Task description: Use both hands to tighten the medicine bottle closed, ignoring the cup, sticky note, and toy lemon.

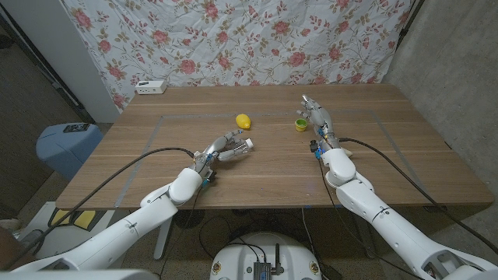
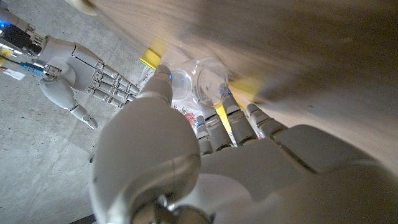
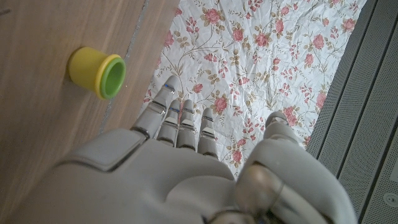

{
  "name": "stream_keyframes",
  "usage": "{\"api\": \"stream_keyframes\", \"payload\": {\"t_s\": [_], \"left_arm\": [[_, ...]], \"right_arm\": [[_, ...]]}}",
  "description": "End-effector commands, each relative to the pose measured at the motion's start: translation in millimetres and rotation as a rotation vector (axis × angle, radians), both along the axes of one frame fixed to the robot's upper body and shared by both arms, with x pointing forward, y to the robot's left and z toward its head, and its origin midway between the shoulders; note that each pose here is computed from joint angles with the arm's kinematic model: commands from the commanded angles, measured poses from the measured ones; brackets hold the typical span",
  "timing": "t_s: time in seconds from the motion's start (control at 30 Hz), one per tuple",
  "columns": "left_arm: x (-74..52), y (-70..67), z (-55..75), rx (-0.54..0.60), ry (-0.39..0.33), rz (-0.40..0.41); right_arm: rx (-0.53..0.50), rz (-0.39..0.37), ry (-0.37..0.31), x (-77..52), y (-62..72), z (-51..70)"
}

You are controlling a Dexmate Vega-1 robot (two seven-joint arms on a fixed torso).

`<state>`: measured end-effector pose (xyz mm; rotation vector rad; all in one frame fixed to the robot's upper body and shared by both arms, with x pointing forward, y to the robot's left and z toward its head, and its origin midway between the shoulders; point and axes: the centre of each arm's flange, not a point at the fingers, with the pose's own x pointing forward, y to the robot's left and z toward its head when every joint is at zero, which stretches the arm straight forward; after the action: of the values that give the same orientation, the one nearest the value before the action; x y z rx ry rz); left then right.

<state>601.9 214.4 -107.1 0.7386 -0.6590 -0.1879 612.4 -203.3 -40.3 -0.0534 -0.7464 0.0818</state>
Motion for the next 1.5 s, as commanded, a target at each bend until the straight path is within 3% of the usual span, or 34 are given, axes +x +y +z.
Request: {"api": "stream_keyframes", "payload": {"t_s": [0.03,1.5], "left_arm": [[-1.0,4.1,1.1,0.015,-0.003,0.023],[-2.3,9.8,5.0,0.036,0.007,0.062]], "right_arm": [[0.006,-0.001,0.001,2.6,1.1,-1.8],[0.034,-0.02,-0.006,10.2,-2.3,-8.9]]}}
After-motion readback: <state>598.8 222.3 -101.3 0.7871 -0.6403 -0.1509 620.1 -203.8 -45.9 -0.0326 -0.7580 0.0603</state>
